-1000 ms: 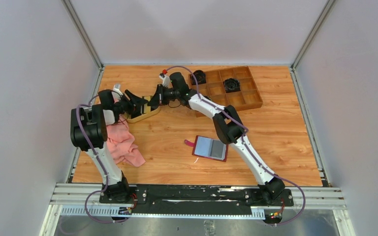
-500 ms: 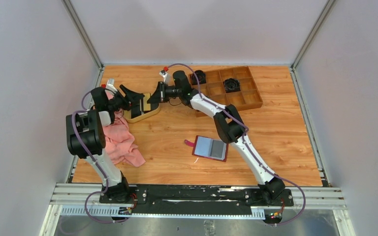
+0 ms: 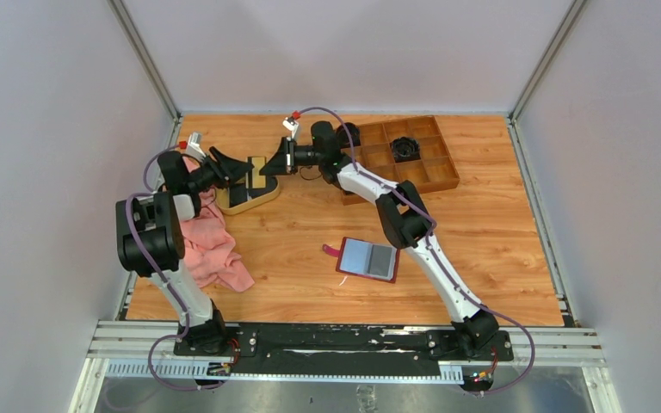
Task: Put the credit cards into the card holder
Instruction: Pick up the credit card from the storage box.
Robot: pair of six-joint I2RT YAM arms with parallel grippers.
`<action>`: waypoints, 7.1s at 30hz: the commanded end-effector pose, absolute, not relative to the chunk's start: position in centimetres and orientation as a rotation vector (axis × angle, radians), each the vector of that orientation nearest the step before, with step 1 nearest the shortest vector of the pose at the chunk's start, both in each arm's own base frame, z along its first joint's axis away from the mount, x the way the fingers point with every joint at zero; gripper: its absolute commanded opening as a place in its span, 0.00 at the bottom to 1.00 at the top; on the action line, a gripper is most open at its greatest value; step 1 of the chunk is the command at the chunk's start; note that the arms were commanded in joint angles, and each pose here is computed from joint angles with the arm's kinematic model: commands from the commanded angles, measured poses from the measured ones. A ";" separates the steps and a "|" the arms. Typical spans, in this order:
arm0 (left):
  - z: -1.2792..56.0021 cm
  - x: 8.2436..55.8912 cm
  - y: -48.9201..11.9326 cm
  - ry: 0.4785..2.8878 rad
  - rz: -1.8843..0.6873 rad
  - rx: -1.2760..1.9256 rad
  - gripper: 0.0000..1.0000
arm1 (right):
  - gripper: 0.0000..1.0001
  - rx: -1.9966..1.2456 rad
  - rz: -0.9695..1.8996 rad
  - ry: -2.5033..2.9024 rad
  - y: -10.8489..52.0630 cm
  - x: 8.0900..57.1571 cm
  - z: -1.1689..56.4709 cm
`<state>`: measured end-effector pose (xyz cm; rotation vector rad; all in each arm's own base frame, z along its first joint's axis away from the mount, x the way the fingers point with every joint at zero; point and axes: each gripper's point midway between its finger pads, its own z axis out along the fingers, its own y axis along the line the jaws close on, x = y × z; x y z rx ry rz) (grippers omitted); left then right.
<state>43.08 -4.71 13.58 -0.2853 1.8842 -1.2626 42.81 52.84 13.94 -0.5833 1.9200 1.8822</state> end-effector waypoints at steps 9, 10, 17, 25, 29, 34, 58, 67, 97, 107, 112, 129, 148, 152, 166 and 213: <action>16.8 43.0 -6.7 1.614 -1.559 -0.238 0.30 | 0.00 -0.631 1.942 1.857 52.8 41.6 16.6; 16.5 43.0 -6.6 1.614 -1.550 -0.241 0.30 | 0.00 -0.632 1.942 1.857 52.9 41.5 16.6; 16.4 43.0 -6.8 1.642 -1.485 -0.222 0.36 | 0.00 -0.623 1.929 1.882 53.1 41.4 16.0; 12.1 42.9 -6.5 1.894 -1.256 -0.242 0.25 | 0.00 -0.622 1.905 1.904 53.1 41.6 15.9; 12.1 43.1 -6.2 1.902 -1.231 -0.235 0.04 | 0.00 -0.636 1.894 1.910 53.0 41.5 15.6; 12.2 43.0 -5.6 1.896 -1.225 -0.232 0.00 | 0.23 -0.677 1.876 1.892 52.8 41.6 15.6; 22.6 39.3 -8.6 1.614 -1.619 -0.007 0.00 | 0.61 -0.744 1.999 1.668 46.9 43.1 24.4; 24.1 37.9 -10.2 1.612 -1.630 0.095 0.00 | 0.62 -0.879 2.063 1.557 44.7 39.3 28.5; 25.0 36.3 -11.6 1.618 -1.648 0.168 0.00 | 0.46 -0.895 2.013 1.713 45.5 38.1 26.5; 25.2 35.9 -11.9 1.622 -1.654 0.186 0.00 | 0.37 -0.873 1.999 1.750 45.7 38.5 25.9; 25.0 35.8 -12.2 1.628 -1.664 0.190 0.00 | 0.37 -0.869 2.004 1.749 46.0 38.5 26.4; 25.3 35.7 -12.3 1.625 -1.661 0.204 0.00 | 0.32 -0.809 2.084 1.791 47.9 38.2 25.5; 26.5 35.1 -12.3 1.618 -1.661 0.228 0.00 | 0.39 -0.827 2.133 1.722 47.1 38.3 25.6; 26.6 35.1 -12.3 1.619 -1.663 0.228 0.00 | 0.40 -0.845 2.120 1.709 46.9 38.4 25.6; 26.9 34.6 -12.7 1.618 -1.673 0.237 0.00 | 0.38 -0.903 2.086 1.691 46.7 38.7 25.3; 26.0 34.8 -12.7 1.641 -1.694 0.216 0.00 | 0.43 -1.001 2.063 1.582 43.7 37.8 30.3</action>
